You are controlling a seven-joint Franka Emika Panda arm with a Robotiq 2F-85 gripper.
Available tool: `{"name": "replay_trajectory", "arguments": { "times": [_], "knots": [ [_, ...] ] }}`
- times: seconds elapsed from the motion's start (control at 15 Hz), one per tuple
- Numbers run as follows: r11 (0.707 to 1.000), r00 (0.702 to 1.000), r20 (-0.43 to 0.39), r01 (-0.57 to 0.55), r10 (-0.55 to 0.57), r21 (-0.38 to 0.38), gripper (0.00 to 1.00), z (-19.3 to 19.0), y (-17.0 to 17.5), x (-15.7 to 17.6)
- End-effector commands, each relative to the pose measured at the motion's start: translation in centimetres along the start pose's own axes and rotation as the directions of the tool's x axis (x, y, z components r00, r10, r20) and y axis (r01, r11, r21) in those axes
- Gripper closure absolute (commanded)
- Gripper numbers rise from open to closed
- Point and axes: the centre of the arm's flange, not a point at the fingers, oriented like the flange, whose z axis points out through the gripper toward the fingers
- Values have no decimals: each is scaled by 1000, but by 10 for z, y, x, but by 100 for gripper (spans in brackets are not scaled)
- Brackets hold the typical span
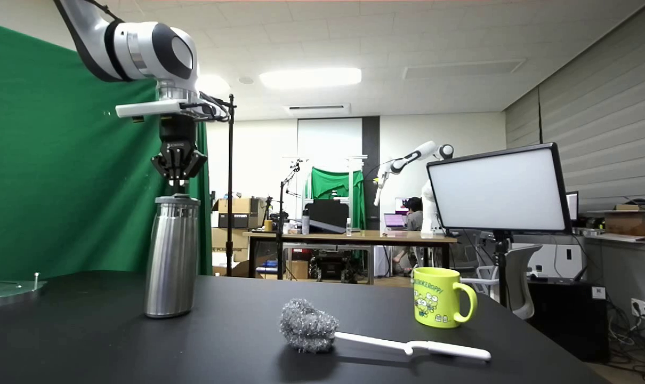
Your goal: Press the top of the metallic flask
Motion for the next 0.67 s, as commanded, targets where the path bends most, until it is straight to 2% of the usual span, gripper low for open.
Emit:
{"name": "replay_trajectory", "arguments": {
  "times": [0.0,0.53,0.6],
  "knots": [
    [999,997,72,-34,36,-41,100,47,0,7],
    [999,996,85,-35,39,-41,100,44,-2,7],
    [999,996,84,-31,35,-44,74,40,-4,5]
  ]
}}
